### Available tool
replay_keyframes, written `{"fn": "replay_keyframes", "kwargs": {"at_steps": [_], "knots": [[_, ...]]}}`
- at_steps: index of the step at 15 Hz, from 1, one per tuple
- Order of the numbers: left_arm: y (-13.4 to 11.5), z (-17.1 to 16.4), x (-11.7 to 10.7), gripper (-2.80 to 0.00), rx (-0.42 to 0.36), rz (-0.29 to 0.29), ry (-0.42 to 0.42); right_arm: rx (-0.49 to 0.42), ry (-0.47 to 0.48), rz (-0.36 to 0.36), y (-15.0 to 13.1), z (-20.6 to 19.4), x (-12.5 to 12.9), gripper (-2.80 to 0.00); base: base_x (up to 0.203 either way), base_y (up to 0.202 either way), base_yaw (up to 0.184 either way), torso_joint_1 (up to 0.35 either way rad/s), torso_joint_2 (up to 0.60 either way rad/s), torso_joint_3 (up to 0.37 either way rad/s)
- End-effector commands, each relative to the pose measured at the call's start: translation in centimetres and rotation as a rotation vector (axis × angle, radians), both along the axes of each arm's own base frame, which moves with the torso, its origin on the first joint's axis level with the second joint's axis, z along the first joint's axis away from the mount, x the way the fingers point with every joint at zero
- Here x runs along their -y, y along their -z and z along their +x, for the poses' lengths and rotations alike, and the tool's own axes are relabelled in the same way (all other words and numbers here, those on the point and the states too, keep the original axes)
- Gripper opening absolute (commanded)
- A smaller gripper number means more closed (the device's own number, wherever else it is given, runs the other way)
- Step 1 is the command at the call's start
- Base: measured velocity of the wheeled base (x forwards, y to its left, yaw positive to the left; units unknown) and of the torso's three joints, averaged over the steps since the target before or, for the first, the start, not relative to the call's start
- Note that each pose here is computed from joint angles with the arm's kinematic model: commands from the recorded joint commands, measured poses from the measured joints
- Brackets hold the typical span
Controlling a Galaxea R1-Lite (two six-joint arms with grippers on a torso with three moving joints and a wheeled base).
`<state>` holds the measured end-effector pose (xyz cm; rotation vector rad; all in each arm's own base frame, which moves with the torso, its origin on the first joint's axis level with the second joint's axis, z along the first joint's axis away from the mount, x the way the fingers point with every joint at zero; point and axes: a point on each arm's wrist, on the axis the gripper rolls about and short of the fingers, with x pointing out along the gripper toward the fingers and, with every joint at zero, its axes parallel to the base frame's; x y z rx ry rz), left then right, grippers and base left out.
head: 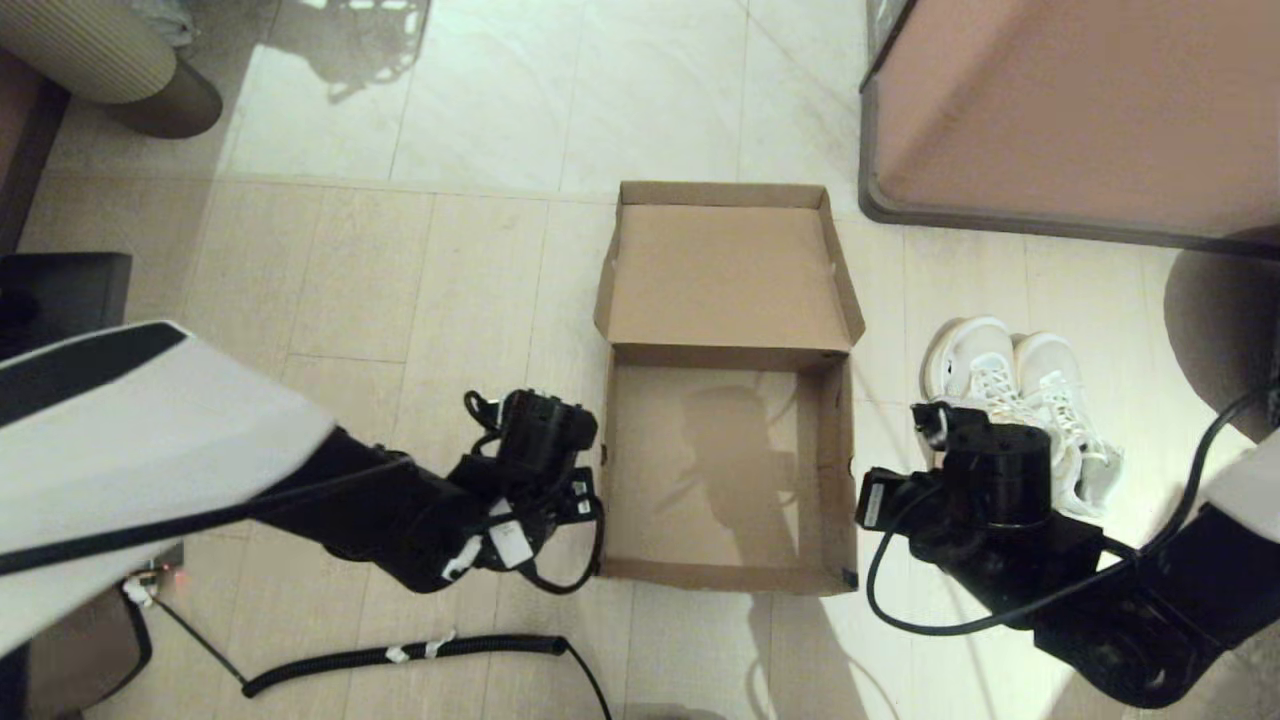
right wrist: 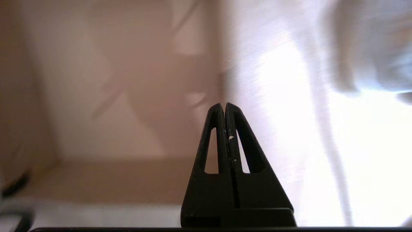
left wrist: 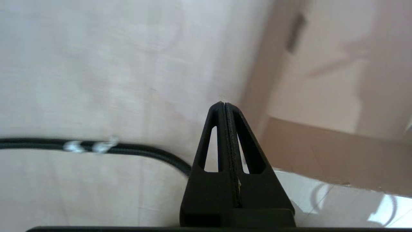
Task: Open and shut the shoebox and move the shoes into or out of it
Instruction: Put the shoes into the shoe box
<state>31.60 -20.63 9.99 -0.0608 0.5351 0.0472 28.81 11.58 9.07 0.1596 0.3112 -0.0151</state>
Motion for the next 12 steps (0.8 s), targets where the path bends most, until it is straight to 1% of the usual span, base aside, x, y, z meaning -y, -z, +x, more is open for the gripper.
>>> {"fn": "replay_keyframes", "kwargs": {"at_steps": [1,3,5,6,8,9,11,12], "knots": [[-4.1,-1.6,-3.7,-2.80,0.074,-0.046,-0.059,0.079,0.133,0.027,-2.5,0.3,4.1,-2.80,0.000,0.000,0.000,0.000,0.00,0.000],[-5.7,-3.7,-8.3,-2.80,0.095,-0.049,-0.146,0.108,0.258,0.022,-3.5,0.1,7.8,-2.80,0.000,0.000,0.000,0.000,0.00,0.000],[-5.3,-6.7,-12.4,-2.80,0.066,-0.029,-0.233,0.142,0.336,0.015,-4.8,-1.1,10.3,-2.80,0.000,0.000,0.000,0.000,0.00,0.000],[-5.2,-8.3,-14.0,-2.80,0.065,-0.029,-0.267,0.146,0.353,0.013,-5.0,-1.9,10.9,-2.80,0.000,0.000,0.000,0.000,0.00,0.000],[-5.5,-11.5,-16.3,-2.80,0.088,-0.039,-0.323,0.124,0.360,0.010,-4.6,-3.4,11.2,-2.80,0.000,0.000,0.000,0.000,0.00,0.000],[-5.4,-13.1,-17.2,-2.80,0.097,-0.041,-0.343,0.126,0.364,0.016,-4.6,-3.6,11.3,-2.80,0.000,0.000,0.000,0.000,0.00,0.000],[-4.8,-16.0,-18.5,-2.80,0.103,-0.043,-0.367,0.152,0.386,0.020,-5.3,-3.4,11.9,-2.80,0.000,0.000,0.000,0.000,0.00,0.000],[-4.4,-17.2,-18.9,-2.80,0.098,-0.040,-0.362,0.153,0.401,0.019,-5.3,-3.4,12.4,-2.80,0.000,0.000,0.000,0.000,0.00,0.000]]}}
